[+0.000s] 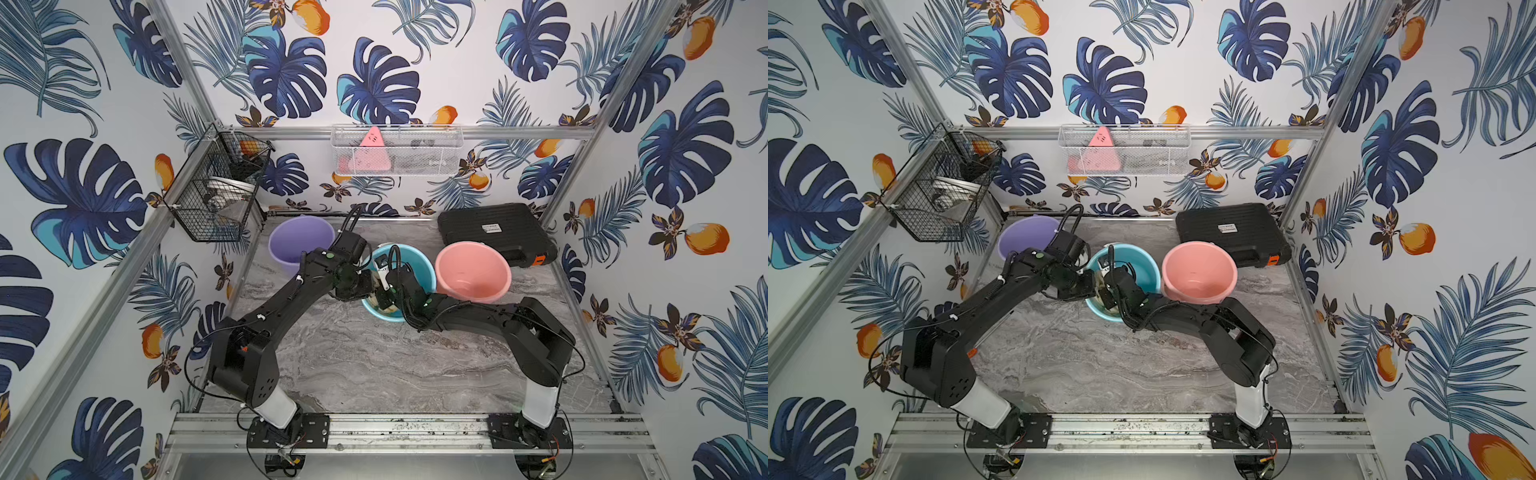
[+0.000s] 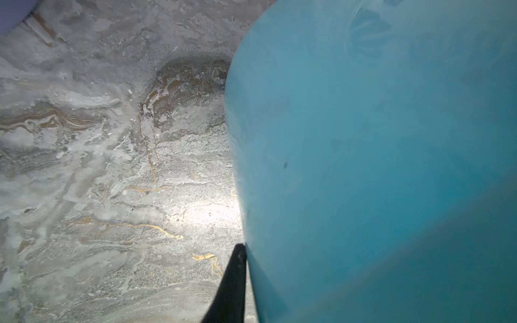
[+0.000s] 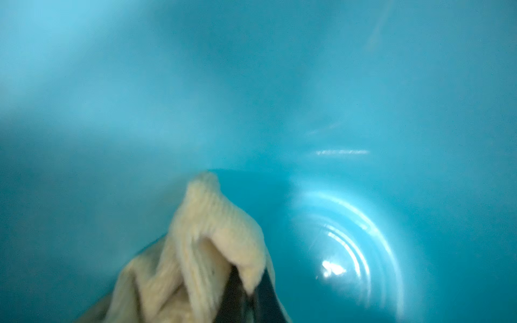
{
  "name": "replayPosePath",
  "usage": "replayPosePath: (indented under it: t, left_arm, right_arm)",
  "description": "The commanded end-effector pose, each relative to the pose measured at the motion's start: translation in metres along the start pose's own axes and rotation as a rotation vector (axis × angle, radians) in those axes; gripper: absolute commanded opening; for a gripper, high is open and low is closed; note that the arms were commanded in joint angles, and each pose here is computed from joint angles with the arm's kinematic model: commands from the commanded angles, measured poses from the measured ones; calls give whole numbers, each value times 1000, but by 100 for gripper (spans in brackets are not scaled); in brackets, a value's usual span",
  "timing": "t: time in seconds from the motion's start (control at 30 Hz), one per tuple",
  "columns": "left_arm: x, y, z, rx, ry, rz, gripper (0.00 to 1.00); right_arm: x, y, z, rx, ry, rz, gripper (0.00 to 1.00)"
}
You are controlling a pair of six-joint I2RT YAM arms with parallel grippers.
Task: Wipe the inside of the bucket with a cloth
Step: Wipe the dirt from the inside of the bucket.
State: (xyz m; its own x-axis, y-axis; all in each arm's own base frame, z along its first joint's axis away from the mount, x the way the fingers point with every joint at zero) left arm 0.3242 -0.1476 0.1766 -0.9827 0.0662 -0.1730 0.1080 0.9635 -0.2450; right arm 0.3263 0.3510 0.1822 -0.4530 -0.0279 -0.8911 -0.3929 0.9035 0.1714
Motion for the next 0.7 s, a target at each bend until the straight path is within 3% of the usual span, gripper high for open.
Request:
replayPosePath:
  t: [0.0,0.2,0.3,0.5,0.67]
  left_arm:
    - [3,-4,1,55,18,10,0]
    - [4,-6,1,75,20,8,0]
    - [2,-5,0,70,16,4,0]
    - [-4,5,-3,5,-9,-29,0]
    - [-17,12,-11,-39,-56,-52,0]
  right_arm:
    - [-30,-7,5,161,-193,34,0]
    - [-52,-22,17,395,-281,6,0]
    - [-50,-38,25,490,-264,10,0]
    - [-52,-67,9,594,-238,54,0]
    - [-41,-75,-3,634,-145,47,0]
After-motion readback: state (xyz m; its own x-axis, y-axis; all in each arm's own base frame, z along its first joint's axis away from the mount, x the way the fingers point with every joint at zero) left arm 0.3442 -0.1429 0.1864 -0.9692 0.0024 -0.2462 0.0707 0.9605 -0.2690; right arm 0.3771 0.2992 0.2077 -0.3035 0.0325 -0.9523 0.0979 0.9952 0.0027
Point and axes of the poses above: each gripper's point midway between its finger pads, its own z axis out along the fingers, its own y axis along the line the jaws close on, x = y × z, the point moved 8 cm from there along -z, back along the fingers, and after that the axes turned 15 degrees about z, right-handed, at the moved point
